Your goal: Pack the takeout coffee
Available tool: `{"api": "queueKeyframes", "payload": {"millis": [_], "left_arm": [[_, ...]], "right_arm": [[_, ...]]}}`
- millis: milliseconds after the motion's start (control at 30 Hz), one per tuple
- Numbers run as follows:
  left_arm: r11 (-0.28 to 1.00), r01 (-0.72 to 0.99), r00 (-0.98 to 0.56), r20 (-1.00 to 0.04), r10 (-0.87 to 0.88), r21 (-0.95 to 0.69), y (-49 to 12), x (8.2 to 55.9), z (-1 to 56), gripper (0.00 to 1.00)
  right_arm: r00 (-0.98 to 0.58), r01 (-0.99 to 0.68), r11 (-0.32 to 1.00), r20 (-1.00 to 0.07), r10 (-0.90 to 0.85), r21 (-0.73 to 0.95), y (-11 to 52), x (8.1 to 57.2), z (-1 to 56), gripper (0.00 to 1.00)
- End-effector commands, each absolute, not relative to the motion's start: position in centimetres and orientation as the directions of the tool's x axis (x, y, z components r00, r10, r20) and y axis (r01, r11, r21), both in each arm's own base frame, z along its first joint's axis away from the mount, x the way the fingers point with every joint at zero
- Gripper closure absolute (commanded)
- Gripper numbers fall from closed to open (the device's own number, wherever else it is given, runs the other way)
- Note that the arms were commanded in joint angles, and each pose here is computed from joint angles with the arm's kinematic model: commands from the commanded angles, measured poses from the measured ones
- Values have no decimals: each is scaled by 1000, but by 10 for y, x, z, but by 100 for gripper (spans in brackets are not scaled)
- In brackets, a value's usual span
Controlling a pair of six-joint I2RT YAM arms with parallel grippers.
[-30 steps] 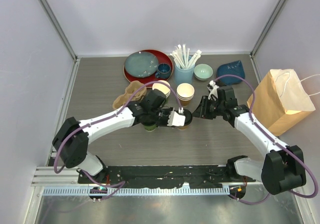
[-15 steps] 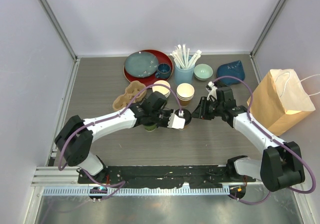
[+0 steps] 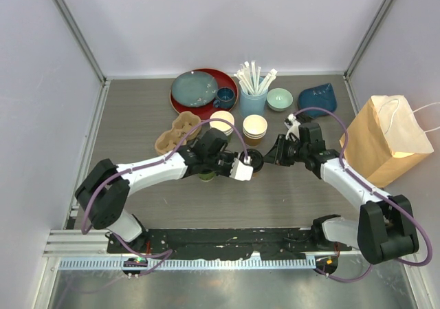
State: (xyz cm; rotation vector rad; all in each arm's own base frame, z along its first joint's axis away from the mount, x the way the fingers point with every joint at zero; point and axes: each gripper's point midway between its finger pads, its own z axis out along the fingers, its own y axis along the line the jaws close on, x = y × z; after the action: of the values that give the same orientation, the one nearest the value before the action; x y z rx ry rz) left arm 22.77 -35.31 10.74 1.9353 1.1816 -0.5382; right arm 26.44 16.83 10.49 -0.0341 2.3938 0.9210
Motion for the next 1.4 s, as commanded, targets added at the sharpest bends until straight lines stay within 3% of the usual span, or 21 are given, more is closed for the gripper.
{"api": "queueKeyframes", "payload": {"millis": [0,233,567,667,933,1200,1367], "left_arm": [[-299,893,450,-686,572,336,-344,214,72,74],[-273,920,392,-698,599,282,-343,210,60,74],[-310,930,356,-684,636,195,-317,184,42,84],[-293,937,335,-727,600,189,-325,181,59,85],[-211,934,357,-800,483,290,-353,198,120,77],[-267,903,426,-781,457,336,-344,188,126,73],[-240,898,441,-763,473,369,-342,196,133,73]], "right_arm": [[-893,-139,778,-417,169,613,165,243,67,82],[-918,-57,770,-336,209,636,164,225,41,90],[-908,-66,793,-367,205,605,157,226,47,96],[-900,-98,780,-389,195,618,161,232,58,96],[-857,-186,749,-478,193,636,170,250,99,83],[-833,-224,749,-521,185,624,170,256,120,77],[-822,-235,756,-541,181,610,169,261,131,71]]}}
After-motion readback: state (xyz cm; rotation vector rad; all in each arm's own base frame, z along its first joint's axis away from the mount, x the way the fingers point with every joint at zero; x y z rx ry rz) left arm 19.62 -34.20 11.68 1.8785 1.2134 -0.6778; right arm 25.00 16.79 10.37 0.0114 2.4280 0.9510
